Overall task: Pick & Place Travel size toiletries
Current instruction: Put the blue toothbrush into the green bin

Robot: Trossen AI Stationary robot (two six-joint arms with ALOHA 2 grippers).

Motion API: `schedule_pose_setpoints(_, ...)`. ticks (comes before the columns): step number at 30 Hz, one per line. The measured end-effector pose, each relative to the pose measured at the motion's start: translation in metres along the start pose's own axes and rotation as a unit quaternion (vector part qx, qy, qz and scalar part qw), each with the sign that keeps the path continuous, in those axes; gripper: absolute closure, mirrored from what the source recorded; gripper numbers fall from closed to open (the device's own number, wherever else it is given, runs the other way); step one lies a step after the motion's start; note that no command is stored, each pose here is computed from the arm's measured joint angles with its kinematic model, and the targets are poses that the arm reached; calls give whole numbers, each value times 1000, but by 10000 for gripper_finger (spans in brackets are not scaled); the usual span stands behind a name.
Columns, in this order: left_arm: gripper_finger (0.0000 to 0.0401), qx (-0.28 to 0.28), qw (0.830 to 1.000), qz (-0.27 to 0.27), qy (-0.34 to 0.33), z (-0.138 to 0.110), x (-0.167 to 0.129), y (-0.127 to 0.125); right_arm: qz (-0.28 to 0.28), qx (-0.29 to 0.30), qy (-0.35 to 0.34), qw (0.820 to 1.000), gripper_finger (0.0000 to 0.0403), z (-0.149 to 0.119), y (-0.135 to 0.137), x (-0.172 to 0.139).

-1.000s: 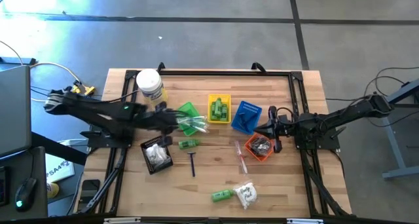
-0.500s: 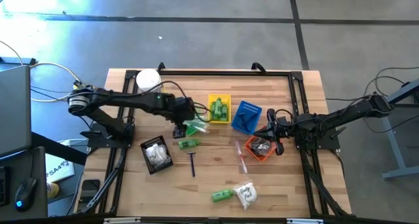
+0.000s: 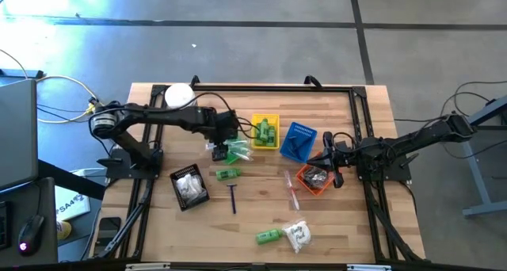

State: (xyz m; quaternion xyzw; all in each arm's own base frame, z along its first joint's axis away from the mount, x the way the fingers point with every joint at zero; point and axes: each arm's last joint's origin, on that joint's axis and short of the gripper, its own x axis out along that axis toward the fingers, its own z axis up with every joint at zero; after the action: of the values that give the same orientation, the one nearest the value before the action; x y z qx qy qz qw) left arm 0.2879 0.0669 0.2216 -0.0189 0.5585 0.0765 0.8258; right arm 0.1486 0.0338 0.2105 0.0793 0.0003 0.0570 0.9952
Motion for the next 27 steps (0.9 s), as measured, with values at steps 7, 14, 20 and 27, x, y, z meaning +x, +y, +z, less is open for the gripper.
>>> schedule_pose_setpoints(7,158,7,1000,-9,0,4,12,6,0,0,0,1000,400,0,0,0)
schedule_pose_setpoints(14,187,11,1000,0,4,3,13,7,0,1,-4,1000,400,1,0,0)
schedule_pose_setpoints(20,282,20,1000,0,0,3,13,7,0,1,-4,1000,400,1,0,0)
schedule_pose_setpoints(27,385,36,999,4,-19,7,13,7,1,0,-4,1000,400,1,0,0)
